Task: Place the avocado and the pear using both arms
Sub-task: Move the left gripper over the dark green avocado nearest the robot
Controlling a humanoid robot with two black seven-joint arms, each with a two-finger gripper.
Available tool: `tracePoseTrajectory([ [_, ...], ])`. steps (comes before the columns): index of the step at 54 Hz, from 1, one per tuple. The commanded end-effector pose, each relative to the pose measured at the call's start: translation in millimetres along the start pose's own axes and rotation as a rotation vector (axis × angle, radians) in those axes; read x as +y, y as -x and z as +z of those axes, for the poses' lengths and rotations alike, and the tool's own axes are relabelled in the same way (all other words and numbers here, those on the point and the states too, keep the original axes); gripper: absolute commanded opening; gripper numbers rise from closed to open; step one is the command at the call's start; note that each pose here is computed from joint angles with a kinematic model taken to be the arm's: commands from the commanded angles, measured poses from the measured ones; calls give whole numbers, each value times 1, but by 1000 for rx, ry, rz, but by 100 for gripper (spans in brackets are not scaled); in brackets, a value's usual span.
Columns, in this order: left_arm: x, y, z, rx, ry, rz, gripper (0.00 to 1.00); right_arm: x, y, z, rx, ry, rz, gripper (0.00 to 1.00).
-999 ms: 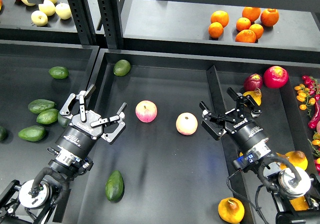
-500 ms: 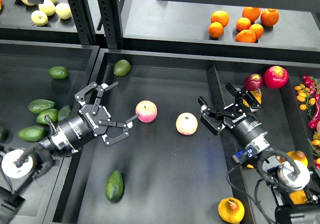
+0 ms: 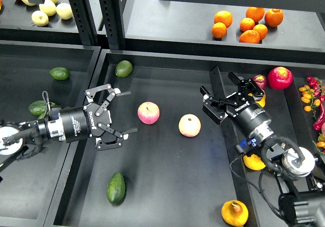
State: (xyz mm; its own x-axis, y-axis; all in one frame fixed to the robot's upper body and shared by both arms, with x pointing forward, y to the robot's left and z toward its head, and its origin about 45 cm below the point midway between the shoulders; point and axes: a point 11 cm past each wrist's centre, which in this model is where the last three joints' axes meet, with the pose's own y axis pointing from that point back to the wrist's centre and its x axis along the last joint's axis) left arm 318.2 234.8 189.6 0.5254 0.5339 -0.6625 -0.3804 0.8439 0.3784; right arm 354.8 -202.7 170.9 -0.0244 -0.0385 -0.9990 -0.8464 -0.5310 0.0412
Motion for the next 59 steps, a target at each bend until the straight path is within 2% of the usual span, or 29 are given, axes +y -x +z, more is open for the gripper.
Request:
tracePoseTrajectory([
  [1, 8, -2, 8, -99, -118, 51, 100, -6, 3, -3, 8, 1, -1, 100],
  [16, -2, -5, -1, -372, -422, 130, 100, -13, 7, -6, 26, 4, -1, 100],
  [28, 4, -23, -5, -537, -567, 216, 100, -19, 12, -9, 50, 8, 0, 100],
  [45, 23, -49, -21, -843, -873, 315, 100, -27, 21, -11, 61, 13, -14, 100],
  [51, 11, -48, -24, -925, -925, 300, 100, -30, 23, -12, 65, 13, -17, 100],
  [52, -2, -48, -28, -977, -957, 285, 100, -31, 23, -13, 64, 12, -16, 100],
  [59, -35, -42, -37, -1066, -994, 241, 100, -32, 25, -14, 67, 13, -20, 100],
])
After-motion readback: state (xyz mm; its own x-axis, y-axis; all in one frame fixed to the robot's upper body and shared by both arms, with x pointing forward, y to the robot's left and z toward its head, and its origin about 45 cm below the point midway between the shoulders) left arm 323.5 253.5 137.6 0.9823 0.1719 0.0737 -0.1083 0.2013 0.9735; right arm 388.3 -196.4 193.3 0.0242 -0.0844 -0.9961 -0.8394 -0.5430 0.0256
